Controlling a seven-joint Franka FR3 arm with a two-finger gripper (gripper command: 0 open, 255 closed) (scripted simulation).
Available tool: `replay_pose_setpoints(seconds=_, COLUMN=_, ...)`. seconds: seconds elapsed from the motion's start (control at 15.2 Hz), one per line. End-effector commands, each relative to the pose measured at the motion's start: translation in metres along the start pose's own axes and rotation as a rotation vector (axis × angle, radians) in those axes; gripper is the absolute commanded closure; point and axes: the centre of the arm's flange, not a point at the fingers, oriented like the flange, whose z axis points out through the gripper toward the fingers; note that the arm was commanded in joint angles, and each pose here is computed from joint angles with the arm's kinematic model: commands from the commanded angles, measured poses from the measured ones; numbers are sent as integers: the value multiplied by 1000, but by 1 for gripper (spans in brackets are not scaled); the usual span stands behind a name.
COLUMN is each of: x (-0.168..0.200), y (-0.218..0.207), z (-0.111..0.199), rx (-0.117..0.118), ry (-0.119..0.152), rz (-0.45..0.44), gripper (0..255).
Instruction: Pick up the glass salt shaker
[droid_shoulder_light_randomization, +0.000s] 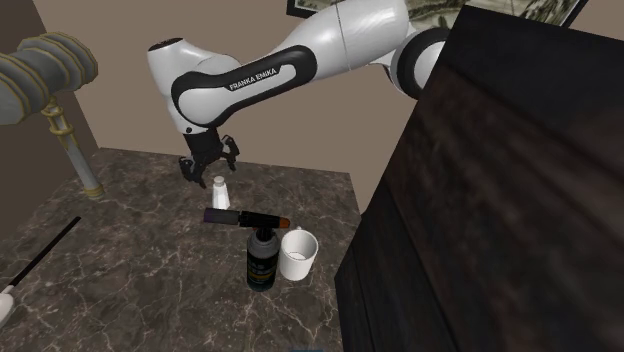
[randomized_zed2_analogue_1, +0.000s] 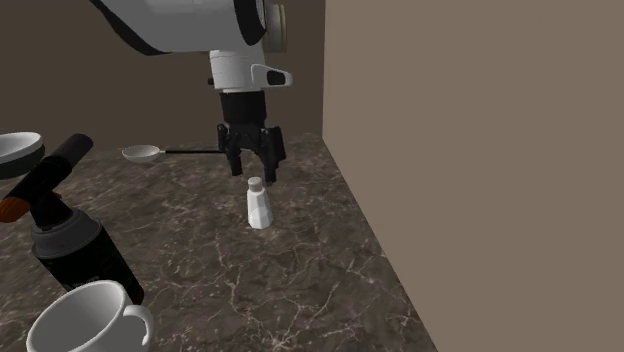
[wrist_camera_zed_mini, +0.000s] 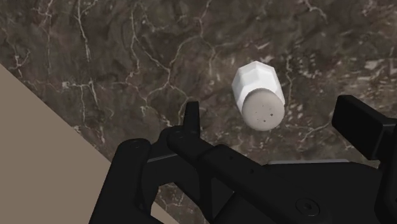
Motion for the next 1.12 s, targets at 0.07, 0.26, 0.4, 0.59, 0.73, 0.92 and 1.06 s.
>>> replay_pose_setpoints(seconds=0.07, x=3, y=-4, z=18, rx=0, ry=0, rz=0, gripper=0)
replay_pose_setpoints(seconds=0.26, x=2, y=-4, z=18, rx=0, ry=0, rz=0, gripper=255)
replay_pose_setpoints(seconds=0.4, x=3, y=-4, z=18, rx=0, ry=0, rz=0, gripper=255)
replay_pose_setpoints(seconds=0.59, x=3, y=-4, z=18, rx=0, ry=0, rz=0, gripper=255)
replay_pose_setpoints(seconds=0.73, x=3, y=-3, z=18, rx=0, ry=0, rz=0, gripper=255)
replay_pose_setpoints(seconds=0.92, x=2, y=-3, z=13, rx=0, ry=0, rz=0, gripper=255)
replay_pose_setpoints(seconds=1.06, x=1, y=-2, z=3, rx=0, ry=0, rz=0, gripper=255)
